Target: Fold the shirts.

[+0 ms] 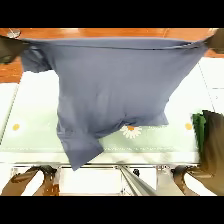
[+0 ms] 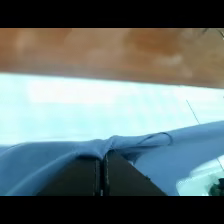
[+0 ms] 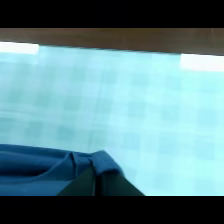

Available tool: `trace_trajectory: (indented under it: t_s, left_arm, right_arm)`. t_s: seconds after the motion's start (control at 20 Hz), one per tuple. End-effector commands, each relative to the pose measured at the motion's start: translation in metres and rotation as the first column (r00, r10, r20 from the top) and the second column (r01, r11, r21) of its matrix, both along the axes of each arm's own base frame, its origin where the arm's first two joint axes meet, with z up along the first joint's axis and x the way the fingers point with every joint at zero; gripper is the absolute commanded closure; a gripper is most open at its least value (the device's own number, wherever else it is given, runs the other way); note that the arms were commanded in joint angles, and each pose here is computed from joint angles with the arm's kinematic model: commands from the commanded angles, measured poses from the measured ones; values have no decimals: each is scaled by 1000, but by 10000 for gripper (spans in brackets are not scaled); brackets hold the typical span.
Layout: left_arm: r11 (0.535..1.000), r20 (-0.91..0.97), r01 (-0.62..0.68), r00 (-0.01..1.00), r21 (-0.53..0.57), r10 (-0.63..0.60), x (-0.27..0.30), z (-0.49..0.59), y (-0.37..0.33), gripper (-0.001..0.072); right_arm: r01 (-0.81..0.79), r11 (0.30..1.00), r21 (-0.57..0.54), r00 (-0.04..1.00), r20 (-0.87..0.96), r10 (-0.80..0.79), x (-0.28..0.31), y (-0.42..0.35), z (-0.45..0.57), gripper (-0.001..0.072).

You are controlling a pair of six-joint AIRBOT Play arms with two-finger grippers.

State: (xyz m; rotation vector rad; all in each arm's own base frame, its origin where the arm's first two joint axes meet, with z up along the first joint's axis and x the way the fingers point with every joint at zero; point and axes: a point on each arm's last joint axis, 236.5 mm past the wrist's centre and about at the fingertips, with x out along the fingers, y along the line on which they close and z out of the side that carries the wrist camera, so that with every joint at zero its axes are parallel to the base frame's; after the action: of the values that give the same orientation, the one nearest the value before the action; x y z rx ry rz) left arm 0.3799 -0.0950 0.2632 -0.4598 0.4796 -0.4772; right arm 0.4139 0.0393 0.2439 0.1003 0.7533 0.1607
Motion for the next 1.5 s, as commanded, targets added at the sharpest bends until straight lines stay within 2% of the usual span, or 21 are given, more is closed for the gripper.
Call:
trace_trajectory:
  t_s: [0.0, 0.2, 0.4, 0.45, 0.5, 0.55, 0.65, 0.75, 0.8, 0.9, 1.0, 1.1, 1.2, 1.35, 1.45]
  left_arm:
    - [999, -90, -38, 995, -36, 35, 67, -70, -22, 675]
    - [990, -225, -130, 968, -56, 114, 116, -148, -22, 675]
    - [992, -352, -106, 933, -70, 75, 118, -196, -33, 660]
    - [993, -366, -89, 929, -72, 57, 115, -199, -36, 505]
    - [995, -377, -70, 925, -70, 38, 111, -199, -35, 136]
    - [997, -400, -37, 917, -70, 6, 104, -198, -33, 5]
    - [997, -491, 47, 869, -57, -69, 79, -198, -15, 6]
    - [996, -635, 77, 768, -33, -81, 39, -214, 22, 6]
    - [996, -702, 87, 710, 8, -57, 14, -228, 44, 6]
    - [994, -797, 59, 603, 93, 39, -37, -261, 82, 7]
    - [991, -847, -24, 517, 129, 123, -90, -296, 107, 6]
    - [981, -879, -191, 460, 40, 125, -125, -318, 102, 6]
    - [953, -877, -296, 474, -71, 82, -141, -327, 88, 6]
    - [933, -901, -340, 431, -118, 43, -169, -345, 73, 6]
    - [922, -895, -352, 445, -160, 15, -170, -351, 61, 6]
  right_arm:
    - [30, 991, 133, 996, -88, -19, 75, 11, -73, 687]
    - [70, 955, 288, 984, -176, -19, 129, 17, -129, 687]
    - [121, 893, 434, 970, -241, -15, 155, 23, -167, 686]
    - [132, 874, 468, 967, -253, -10, 157, 23, -172, 640]
    - [138, 858, 495, 964, -267, -1, 156, 21, -174, 310]
    - [127, 854, 504, 961, -275, 19, 152, 18, -173, 68]
    - [64, 867, 494, 943, -314, 109, 126, 6, -170, 86]
    - [4, 915, 403, 887, -425, 183, 79, -25, -181, 86]
    - [7, 937, 348, 850, -497, 178, 55, -45, -191, 86]
    - [149, 956, 254, 768, -638, 50, 3, -94, -220, 86]
    - [224, 920, 323, 801, -599, 15, -23, -99, -235, 87]
    - [319, 861, 396, 848, -526, -72, -42, -93, -247, 87]
    - [362, 801, 477, 873, -474, -112, -60, -76, -250, 87]
    - [294, 771, 565, 901, -434, -25, -87, -36, -247, 87]
    - [282, 762, 583, 898, -439, 4, -100, -24, -249, 87]
